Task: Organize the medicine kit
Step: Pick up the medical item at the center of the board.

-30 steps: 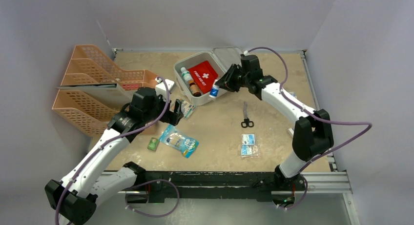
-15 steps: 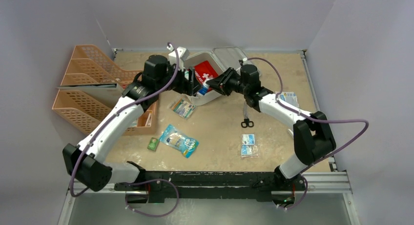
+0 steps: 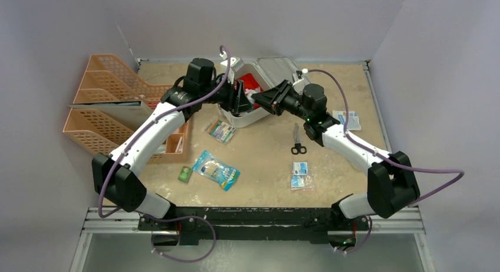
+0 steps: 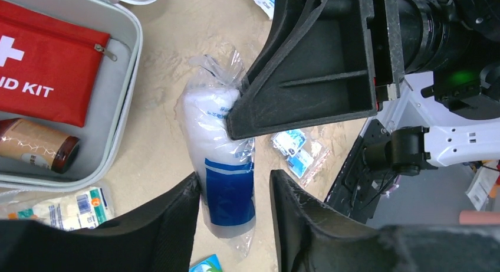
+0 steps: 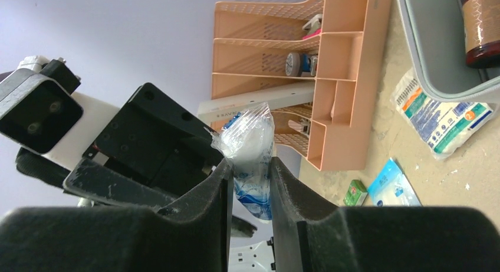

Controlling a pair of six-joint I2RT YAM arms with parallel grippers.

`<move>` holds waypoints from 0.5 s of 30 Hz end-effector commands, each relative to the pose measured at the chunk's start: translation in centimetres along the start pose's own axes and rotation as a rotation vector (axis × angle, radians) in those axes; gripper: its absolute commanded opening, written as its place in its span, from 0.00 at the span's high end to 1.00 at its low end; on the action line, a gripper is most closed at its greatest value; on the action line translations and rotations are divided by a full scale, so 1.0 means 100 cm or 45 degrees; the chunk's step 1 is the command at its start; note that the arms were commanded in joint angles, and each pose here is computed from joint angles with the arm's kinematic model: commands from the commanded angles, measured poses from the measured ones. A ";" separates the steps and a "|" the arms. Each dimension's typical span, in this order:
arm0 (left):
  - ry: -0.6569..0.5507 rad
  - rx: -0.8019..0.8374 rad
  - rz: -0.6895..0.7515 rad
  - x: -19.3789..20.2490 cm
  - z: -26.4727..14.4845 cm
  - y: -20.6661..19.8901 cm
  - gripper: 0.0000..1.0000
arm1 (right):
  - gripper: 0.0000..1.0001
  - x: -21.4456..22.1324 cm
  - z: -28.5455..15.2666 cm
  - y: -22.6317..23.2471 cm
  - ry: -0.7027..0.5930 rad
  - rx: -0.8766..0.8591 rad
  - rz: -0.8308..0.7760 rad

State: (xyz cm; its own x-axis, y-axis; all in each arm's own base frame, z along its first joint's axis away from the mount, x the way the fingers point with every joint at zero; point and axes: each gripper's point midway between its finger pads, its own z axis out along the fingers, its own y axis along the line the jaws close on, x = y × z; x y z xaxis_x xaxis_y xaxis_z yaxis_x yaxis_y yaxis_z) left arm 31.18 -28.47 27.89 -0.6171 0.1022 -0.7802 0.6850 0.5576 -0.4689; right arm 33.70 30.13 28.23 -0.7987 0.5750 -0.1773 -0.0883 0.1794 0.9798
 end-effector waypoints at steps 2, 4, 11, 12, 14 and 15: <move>-0.011 0.139 0.085 -0.015 -0.003 -0.021 0.60 | 0.72 0.003 -0.005 0.018 0.018 -0.113 -0.012; -0.016 0.131 0.103 -0.016 -0.003 -0.020 0.63 | 0.72 0.004 -0.005 0.014 0.019 -0.103 -0.011; 0.011 0.123 0.153 -0.011 0.004 -0.011 0.72 | 0.69 0.007 -0.007 0.008 0.030 -0.086 -0.021; 0.014 0.121 0.165 -0.011 0.005 -0.010 0.72 | 0.67 0.007 -0.008 0.007 0.030 -0.082 -0.021; 0.027 0.110 0.190 -0.007 0.009 -0.005 0.73 | 0.62 0.008 -0.010 0.005 0.033 -0.075 -0.025; 0.033 0.101 0.208 -0.005 0.010 -0.001 0.73 | 0.59 0.007 -0.011 0.003 0.033 -0.067 -0.028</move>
State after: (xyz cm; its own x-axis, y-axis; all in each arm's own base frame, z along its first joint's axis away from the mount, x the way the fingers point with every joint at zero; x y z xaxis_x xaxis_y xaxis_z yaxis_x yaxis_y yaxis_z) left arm 31.45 -28.62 26.64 -0.5961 0.1775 -0.7830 0.7297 0.5266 -0.4361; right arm 33.33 29.94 27.55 -0.8057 0.5697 -0.1621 -0.0865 0.1576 0.9837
